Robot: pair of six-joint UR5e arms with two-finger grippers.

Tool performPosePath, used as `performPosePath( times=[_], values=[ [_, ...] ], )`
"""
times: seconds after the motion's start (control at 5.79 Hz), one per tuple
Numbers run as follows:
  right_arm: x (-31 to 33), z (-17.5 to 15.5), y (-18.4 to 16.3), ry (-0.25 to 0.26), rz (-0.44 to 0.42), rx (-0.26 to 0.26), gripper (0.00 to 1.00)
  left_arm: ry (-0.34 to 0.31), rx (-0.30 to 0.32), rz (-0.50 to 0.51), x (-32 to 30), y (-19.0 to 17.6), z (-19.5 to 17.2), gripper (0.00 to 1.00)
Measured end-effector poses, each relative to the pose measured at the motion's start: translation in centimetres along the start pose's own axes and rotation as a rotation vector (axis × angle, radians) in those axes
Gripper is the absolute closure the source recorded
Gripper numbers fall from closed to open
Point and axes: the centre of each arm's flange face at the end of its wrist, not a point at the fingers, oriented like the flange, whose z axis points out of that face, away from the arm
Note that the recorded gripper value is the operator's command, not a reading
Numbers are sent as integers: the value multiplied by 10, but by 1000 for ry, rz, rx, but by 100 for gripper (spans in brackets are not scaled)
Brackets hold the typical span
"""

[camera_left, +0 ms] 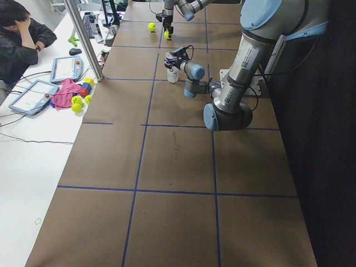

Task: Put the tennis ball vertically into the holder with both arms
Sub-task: 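Reach the right gripper to the nearer yellow tennis ball and grasp it, then carry the ball with the right gripper above the can's opening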

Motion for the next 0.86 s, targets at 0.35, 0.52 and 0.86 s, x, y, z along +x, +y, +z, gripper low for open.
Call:
performPosePath(
  times=[0.35, 0.52, 0.86],
  values=[
    [-14, -15, -9, -11, -23, 33, 74, 1, 1, 0, 0, -1, 0, 7],
    [-36, -41, -24, -29, -24, 84, 80, 1, 2, -1, 1, -1, 0, 7],
    [-87, -93, -65, -90, 106, 186, 85, 2, 3, -1, 1, -1, 0, 7]
  ],
)
